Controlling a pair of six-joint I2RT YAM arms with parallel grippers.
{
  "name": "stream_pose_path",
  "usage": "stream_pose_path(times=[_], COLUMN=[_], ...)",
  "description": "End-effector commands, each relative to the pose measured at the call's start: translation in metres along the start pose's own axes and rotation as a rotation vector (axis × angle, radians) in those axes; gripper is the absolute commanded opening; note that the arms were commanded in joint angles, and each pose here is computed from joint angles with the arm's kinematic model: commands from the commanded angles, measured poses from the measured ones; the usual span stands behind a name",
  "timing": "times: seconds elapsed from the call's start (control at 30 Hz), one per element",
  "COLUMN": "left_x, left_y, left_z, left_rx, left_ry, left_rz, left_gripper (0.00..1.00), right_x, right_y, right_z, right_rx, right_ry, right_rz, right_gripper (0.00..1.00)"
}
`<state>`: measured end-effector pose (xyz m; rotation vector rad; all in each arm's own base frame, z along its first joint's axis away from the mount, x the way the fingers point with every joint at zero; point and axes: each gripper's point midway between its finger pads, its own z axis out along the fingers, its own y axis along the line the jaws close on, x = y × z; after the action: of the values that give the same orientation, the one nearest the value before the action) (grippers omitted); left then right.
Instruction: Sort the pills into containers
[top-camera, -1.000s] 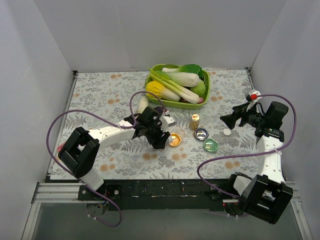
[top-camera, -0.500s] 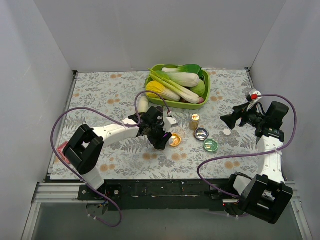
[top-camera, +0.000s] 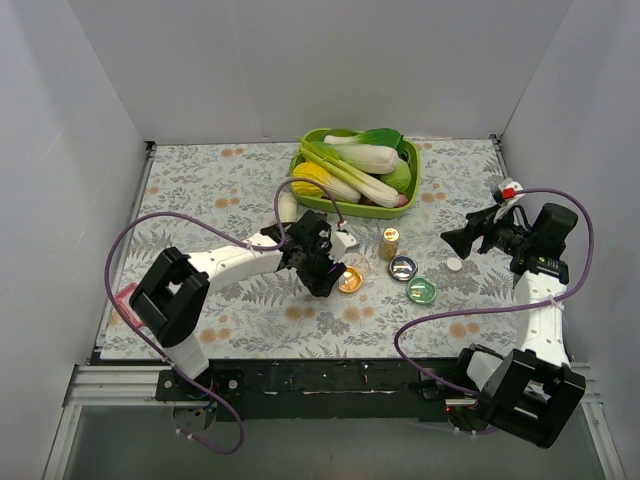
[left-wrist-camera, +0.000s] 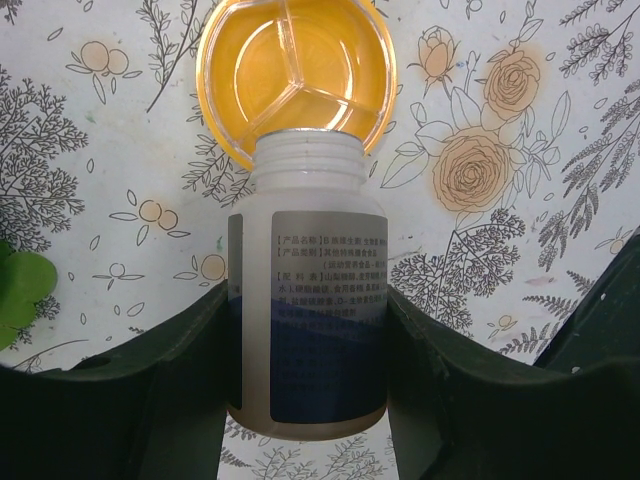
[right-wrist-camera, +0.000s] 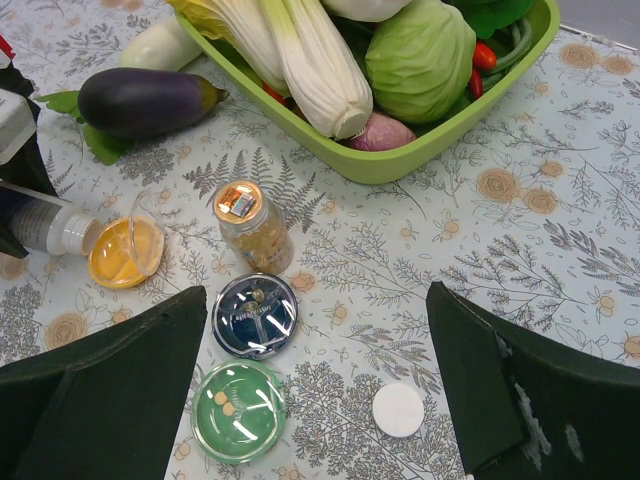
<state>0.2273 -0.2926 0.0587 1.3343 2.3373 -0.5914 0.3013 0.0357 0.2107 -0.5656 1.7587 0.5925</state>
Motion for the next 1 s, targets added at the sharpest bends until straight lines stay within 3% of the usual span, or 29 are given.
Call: stream_pose_path(times=[0.0,0.97], left_x=[-0.0133,-0.019], left_y=[0.0015,0.0024], left_z=[-0.006,-0.0069], left_rx=[-0.027,-0.067], left_ry=[-0.008,0.027], left_rz=[0.016,0.035], left_gripper=[0.0,0.0], right_x=[-0.0068,-0.0061], right_y=[-0.0006,-0.0016], right_z=[-0.0013,-0.0017], right_rx=[0.0,0.004], right_ry=[-0.023,-0.021], right_rz=[-0.025,-0.02], right_gripper=[0.98,0.98])
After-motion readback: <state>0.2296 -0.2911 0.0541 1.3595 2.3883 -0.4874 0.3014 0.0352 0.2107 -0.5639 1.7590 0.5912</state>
